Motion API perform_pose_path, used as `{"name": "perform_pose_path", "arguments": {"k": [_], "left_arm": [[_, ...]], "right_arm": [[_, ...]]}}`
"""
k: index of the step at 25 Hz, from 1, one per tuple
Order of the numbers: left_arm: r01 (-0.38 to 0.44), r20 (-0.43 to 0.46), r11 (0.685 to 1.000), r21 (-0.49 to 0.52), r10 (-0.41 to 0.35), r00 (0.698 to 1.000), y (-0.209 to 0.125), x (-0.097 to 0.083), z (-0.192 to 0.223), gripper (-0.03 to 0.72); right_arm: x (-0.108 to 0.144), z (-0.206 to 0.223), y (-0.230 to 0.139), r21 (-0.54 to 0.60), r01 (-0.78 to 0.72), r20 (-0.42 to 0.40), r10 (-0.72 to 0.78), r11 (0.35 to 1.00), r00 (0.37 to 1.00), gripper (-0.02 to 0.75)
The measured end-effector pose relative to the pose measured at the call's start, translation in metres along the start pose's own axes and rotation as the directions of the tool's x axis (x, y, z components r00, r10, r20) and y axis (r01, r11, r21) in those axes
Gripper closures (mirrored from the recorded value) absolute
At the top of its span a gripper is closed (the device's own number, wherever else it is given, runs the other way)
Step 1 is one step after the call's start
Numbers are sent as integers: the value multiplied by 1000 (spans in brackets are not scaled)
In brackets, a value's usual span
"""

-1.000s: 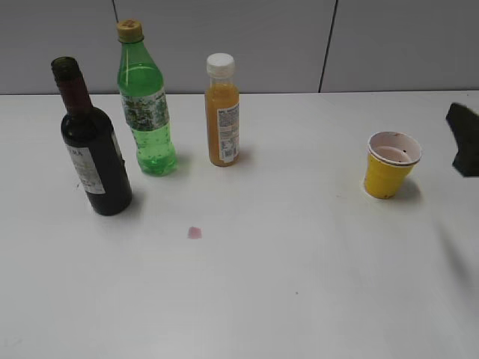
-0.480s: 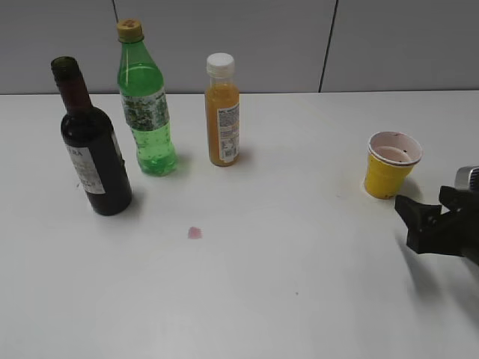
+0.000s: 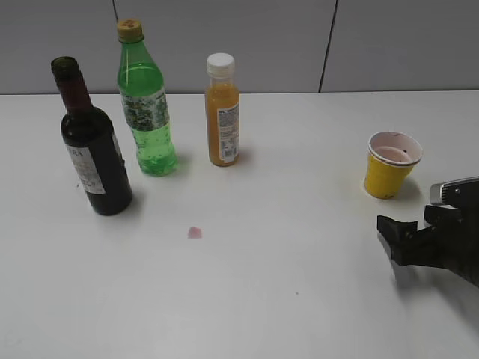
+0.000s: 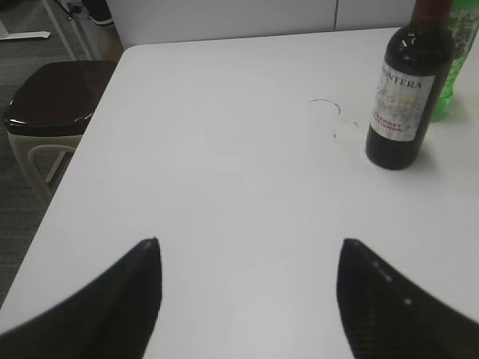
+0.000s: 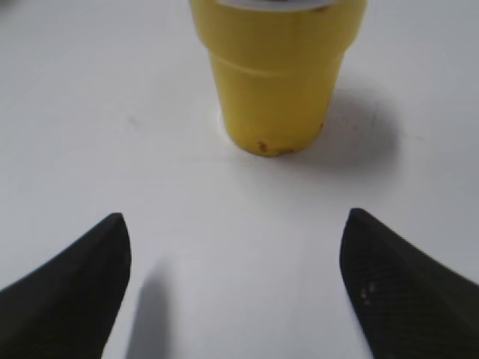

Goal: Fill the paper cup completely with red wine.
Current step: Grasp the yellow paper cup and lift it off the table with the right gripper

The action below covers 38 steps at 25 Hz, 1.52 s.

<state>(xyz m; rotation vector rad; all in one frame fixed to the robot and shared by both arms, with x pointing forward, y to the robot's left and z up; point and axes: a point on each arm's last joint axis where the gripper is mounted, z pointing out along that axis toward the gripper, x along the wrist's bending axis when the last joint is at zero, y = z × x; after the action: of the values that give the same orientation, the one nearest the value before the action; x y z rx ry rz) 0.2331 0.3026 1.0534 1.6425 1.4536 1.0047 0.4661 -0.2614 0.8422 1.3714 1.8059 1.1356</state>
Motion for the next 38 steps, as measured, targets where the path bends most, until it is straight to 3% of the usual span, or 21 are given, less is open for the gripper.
{"name": "perform_pose_path", "arguments": {"k": [25, 38], "left_arm": [[0, 0, 1000, 0, 0, 1000, 0, 0, 0, 134], [0, 0, 1000, 0, 0, 1000, 0, 0, 0, 134]], "right_arm": [[-18, 79, 2, -123, 14, 20, -11, 992, 1000, 92], [-19, 97, -3, -198, 34, 9, -32, 980, 999, 113]]}}
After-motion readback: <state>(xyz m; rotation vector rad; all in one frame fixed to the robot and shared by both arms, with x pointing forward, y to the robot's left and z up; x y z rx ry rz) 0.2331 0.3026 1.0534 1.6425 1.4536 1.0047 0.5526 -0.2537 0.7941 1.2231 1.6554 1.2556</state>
